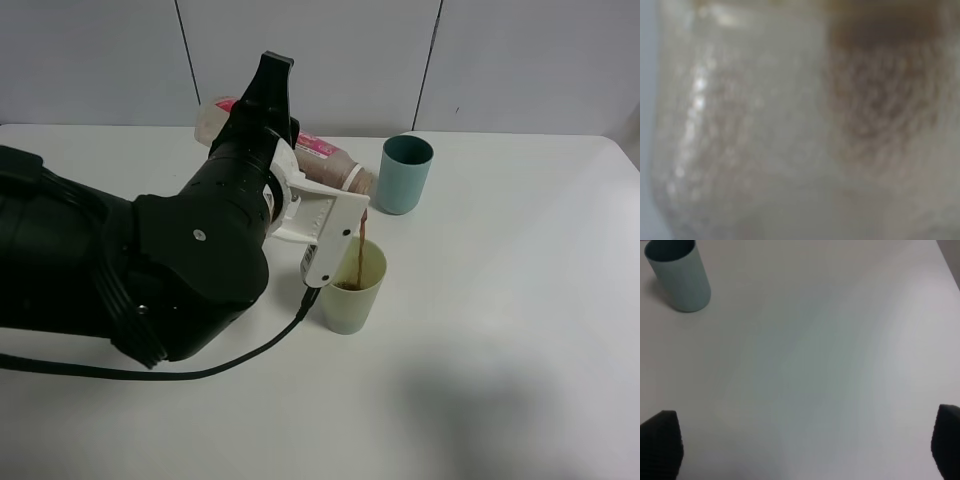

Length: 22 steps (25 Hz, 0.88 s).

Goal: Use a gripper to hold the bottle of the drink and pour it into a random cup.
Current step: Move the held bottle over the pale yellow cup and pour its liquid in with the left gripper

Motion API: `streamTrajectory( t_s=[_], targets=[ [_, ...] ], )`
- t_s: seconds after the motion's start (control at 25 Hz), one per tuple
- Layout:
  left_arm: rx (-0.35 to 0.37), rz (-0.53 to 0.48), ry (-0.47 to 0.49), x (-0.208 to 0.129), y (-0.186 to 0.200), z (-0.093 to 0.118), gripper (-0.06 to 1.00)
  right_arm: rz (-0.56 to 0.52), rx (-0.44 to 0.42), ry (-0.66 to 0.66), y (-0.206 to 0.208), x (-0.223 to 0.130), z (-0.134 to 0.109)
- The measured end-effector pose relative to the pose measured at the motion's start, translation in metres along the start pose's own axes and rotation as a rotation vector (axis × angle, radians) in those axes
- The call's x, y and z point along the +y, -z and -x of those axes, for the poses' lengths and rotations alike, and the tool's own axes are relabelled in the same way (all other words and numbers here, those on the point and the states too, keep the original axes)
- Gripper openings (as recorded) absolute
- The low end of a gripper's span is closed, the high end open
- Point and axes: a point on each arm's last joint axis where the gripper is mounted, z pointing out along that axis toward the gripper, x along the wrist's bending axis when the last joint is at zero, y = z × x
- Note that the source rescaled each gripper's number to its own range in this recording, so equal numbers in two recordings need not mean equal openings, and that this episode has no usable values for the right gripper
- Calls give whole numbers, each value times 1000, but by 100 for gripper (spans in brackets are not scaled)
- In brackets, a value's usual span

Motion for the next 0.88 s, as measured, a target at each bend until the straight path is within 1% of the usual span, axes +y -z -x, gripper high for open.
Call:
streamTrajectory(
  t_s=[0.36, 0.88],
  targets=[
    [20, -39, -35, -4, 0, -2, 0, 0, 0, 0, 0, 0, 0],
    [22, -44, -50, -4, 0, -2, 0, 0, 0, 0, 0, 0, 0]
  ],
)
